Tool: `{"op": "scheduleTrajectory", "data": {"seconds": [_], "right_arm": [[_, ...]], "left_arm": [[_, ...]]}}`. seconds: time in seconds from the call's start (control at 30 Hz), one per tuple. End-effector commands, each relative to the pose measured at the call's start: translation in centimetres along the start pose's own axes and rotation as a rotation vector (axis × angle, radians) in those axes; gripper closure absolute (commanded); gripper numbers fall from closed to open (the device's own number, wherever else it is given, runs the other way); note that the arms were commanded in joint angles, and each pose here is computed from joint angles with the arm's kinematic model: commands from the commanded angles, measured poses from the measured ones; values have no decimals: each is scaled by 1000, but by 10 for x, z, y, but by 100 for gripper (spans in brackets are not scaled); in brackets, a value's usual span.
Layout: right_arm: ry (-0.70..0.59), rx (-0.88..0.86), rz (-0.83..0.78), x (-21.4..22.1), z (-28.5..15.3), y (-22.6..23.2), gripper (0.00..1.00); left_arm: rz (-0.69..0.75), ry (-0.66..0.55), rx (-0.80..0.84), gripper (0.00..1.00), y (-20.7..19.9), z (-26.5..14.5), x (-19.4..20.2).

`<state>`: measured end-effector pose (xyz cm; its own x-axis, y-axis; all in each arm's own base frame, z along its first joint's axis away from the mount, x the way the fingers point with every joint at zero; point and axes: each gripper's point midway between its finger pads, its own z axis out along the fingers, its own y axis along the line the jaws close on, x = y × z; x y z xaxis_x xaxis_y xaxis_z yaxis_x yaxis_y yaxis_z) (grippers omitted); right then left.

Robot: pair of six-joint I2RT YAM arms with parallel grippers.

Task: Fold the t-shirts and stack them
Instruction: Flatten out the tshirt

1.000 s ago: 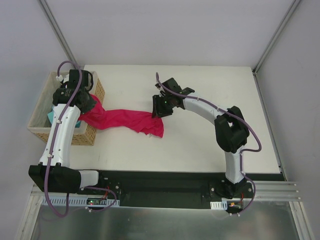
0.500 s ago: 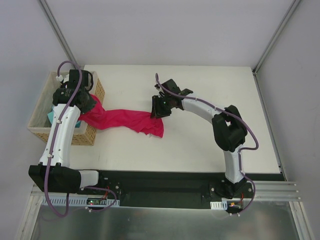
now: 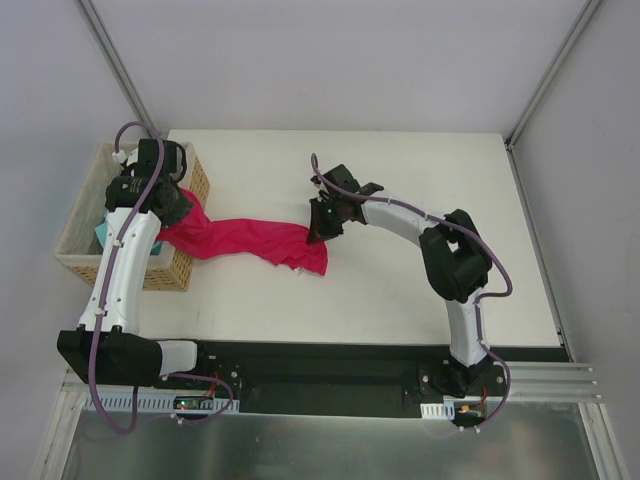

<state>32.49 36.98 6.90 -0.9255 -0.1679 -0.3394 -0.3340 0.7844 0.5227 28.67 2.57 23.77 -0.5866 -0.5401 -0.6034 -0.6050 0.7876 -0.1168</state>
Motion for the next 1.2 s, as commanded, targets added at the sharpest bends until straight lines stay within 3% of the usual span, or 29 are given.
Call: {"op": "scheduleTrajectory", "data": {"seconds": [0.0, 0.33, 0.57, 0.8, 1.17], "right_arm": [[-34, -8, -22, -12, -6, 10, 99], [-143, 78, -116, -71, -45, 3, 99], [-272, 146, -157, -113, -96, -4, 99], [-368, 204, -147, -140, -139, -23, 99], [-448, 255, -113, -173, -166, -46, 99]], "left_arm": [[-24, -23, 21, 100, -1, -5, -7], [-28, -111, 165, 100, -29, -21, -35], [3, -181, 268, 100, -50, -38, -60], [11, -203, 337, 100, -65, -48, -73], [28, -243, 396, 100, -77, -62, -87]]}}
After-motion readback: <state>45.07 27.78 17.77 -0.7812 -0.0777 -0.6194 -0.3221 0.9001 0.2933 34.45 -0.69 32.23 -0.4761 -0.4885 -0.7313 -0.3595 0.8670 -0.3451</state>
